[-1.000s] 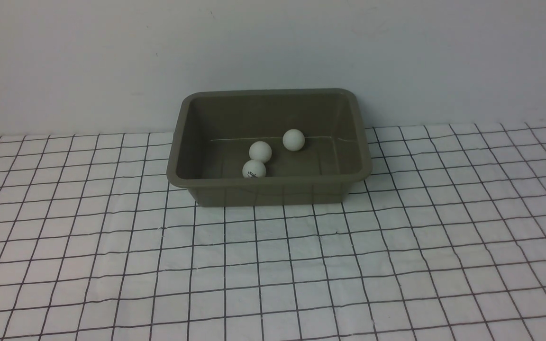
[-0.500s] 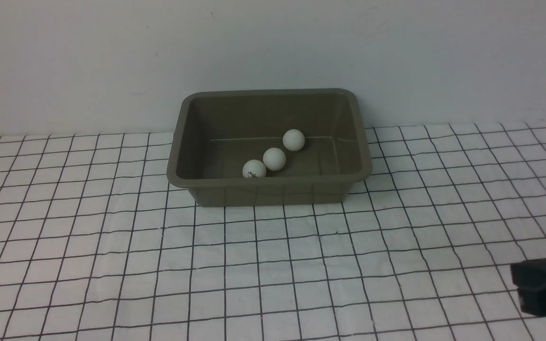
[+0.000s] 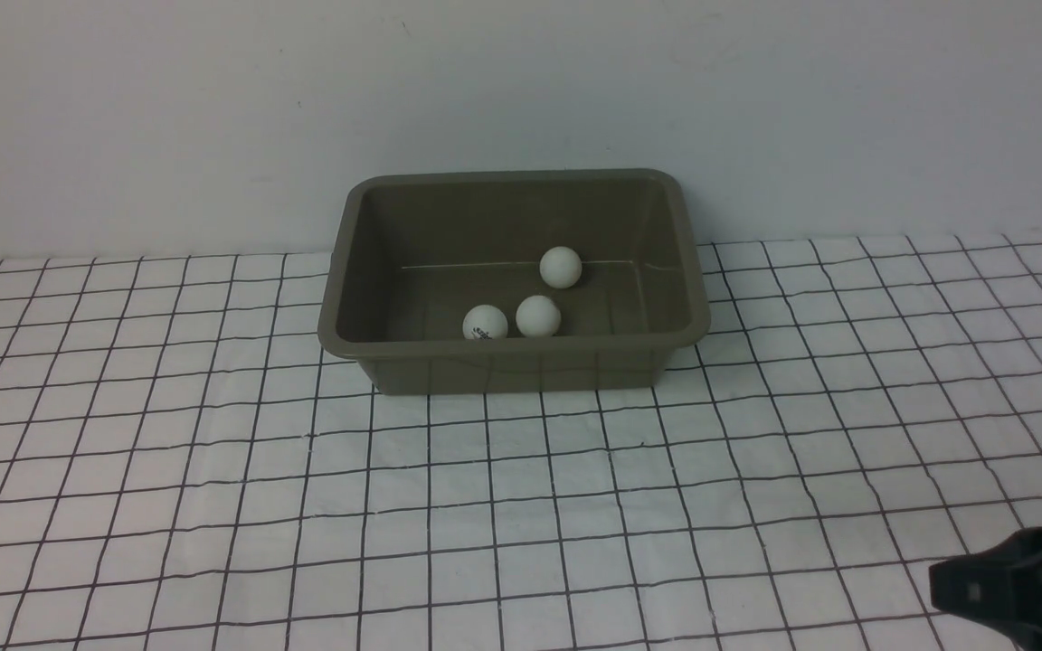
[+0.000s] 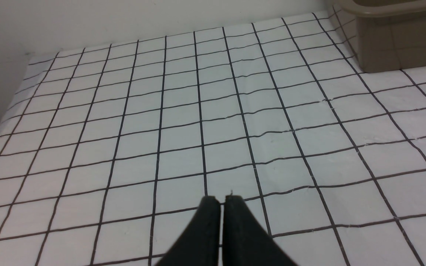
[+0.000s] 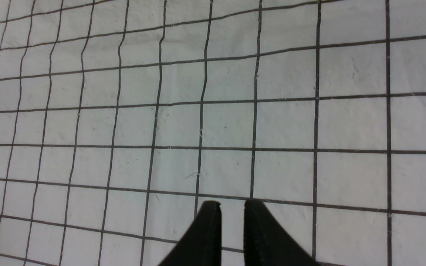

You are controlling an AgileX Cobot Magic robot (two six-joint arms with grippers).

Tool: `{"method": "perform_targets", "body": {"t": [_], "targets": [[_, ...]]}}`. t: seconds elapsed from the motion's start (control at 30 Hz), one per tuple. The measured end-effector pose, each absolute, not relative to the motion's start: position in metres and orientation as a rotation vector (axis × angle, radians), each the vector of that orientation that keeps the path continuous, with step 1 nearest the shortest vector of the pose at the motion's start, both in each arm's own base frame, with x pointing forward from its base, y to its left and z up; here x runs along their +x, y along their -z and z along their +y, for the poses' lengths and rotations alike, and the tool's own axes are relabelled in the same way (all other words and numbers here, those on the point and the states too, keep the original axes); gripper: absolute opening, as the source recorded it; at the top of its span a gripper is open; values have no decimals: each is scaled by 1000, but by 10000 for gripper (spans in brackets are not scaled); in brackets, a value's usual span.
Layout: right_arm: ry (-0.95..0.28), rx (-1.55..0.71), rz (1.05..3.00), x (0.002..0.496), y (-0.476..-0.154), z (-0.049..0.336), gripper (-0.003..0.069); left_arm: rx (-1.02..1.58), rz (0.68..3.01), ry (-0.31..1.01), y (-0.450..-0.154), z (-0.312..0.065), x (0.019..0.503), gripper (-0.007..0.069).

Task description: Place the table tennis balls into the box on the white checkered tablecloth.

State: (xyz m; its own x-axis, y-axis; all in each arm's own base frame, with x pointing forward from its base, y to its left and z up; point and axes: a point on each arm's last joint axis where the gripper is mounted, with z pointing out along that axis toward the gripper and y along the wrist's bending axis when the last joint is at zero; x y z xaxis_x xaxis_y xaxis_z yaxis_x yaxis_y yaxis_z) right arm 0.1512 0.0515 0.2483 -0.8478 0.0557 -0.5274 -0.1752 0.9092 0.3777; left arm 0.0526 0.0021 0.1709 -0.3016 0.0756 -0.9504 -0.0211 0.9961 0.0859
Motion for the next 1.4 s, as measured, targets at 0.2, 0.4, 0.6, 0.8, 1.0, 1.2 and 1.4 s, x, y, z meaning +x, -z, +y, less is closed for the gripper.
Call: {"method": "perform_targets", "body": {"t": [0.2,0.4,0.6,0.8,1.0,1.2,1.4], "targets": [[-570,-85,2522,151,-248,52,81,39,1875,-95,-171,2,53,-4],[-509,-119,2515,152,-248,49,81,39,1875,-95,-171,2,53,-4],[-246,-219,2367,137,-266,28,81,39,1875,-95,-171,2,53,-4],[-38,-288,2148,102,-292,15,81,39,1875,-95,-171,2,53,-4],[-15,-265,1974,72,-306,11,81,39,1875,-95,-171,2,53,-4],[-15,-217,1780,55,-286,9,81,39,1875,-95,-171,2,53,-4],[-79,-156,1734,50,-230,10,81,39,1875,-95,-171,2,53,-4]]}}
